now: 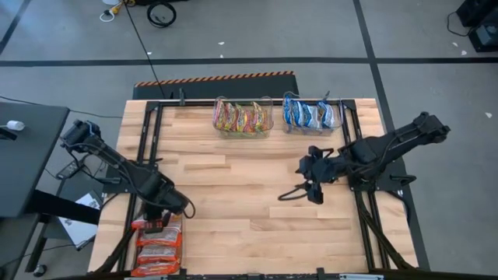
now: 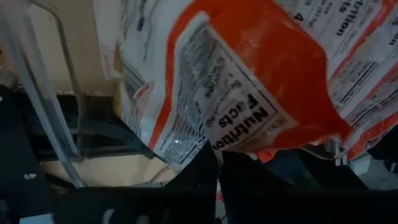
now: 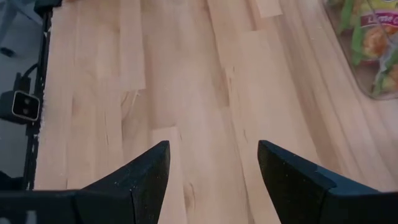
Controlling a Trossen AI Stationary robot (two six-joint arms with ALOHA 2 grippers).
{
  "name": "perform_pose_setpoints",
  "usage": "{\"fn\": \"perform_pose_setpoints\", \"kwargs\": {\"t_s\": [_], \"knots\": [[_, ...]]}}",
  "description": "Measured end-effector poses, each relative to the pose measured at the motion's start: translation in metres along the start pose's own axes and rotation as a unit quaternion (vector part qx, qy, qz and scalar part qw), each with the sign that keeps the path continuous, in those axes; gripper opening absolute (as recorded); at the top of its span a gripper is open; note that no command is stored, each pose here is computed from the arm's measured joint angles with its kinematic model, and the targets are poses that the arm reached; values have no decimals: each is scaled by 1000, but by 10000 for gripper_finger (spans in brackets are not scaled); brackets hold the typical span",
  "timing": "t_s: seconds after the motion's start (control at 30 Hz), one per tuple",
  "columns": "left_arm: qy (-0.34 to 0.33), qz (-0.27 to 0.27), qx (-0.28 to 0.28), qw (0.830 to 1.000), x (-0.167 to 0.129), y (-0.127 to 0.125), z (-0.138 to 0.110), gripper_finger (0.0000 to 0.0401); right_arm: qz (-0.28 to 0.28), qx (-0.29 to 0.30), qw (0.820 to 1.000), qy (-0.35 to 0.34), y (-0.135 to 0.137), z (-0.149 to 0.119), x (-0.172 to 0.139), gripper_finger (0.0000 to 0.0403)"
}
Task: Sort Maruchan noodles
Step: Put the orange noodle pack into the bottom transparent bin, then return to Home Position
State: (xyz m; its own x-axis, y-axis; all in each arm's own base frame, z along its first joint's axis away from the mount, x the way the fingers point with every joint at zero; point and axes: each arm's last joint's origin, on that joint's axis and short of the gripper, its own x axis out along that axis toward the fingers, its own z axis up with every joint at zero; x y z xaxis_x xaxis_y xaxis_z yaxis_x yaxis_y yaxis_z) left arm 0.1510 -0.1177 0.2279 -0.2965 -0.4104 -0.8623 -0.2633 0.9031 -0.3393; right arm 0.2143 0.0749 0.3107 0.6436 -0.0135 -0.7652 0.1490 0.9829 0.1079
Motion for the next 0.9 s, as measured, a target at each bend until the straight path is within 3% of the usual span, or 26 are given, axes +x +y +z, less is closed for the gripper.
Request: {"fn": "perform_pose_setpoints", "kwargs": {"t_s": [0.2,0.43,0.5,0.57,0.67,0.77,0.9], "knots": [[-1,0,9,1000,1,0,0,55,2,-36,999,1,6,1,8,249],[13,-7,-22,1000,-14,-6,-8,96,2,-131,991,-31,3,12,15,249],[-21,-10,-15,1000,-29,-14,-14,98,-3,-166,985,-51,1,17,15,249],[-100,-9,0,995,-48,-22,-21,96,-14,-197,977,-80,0,24,15,245],[-255,-9,16,967,-73,-28,-27,87,-23,-198,973,-118,-3,33,15,234],[-397,-27,25,917,-92,-26,-25,71,-22,-183,972,-149,-7,41,14,217],[-519,-21,51,853,-107,-12,-8,38,-12,-187,963,-195,-18,47,24,180]]}}
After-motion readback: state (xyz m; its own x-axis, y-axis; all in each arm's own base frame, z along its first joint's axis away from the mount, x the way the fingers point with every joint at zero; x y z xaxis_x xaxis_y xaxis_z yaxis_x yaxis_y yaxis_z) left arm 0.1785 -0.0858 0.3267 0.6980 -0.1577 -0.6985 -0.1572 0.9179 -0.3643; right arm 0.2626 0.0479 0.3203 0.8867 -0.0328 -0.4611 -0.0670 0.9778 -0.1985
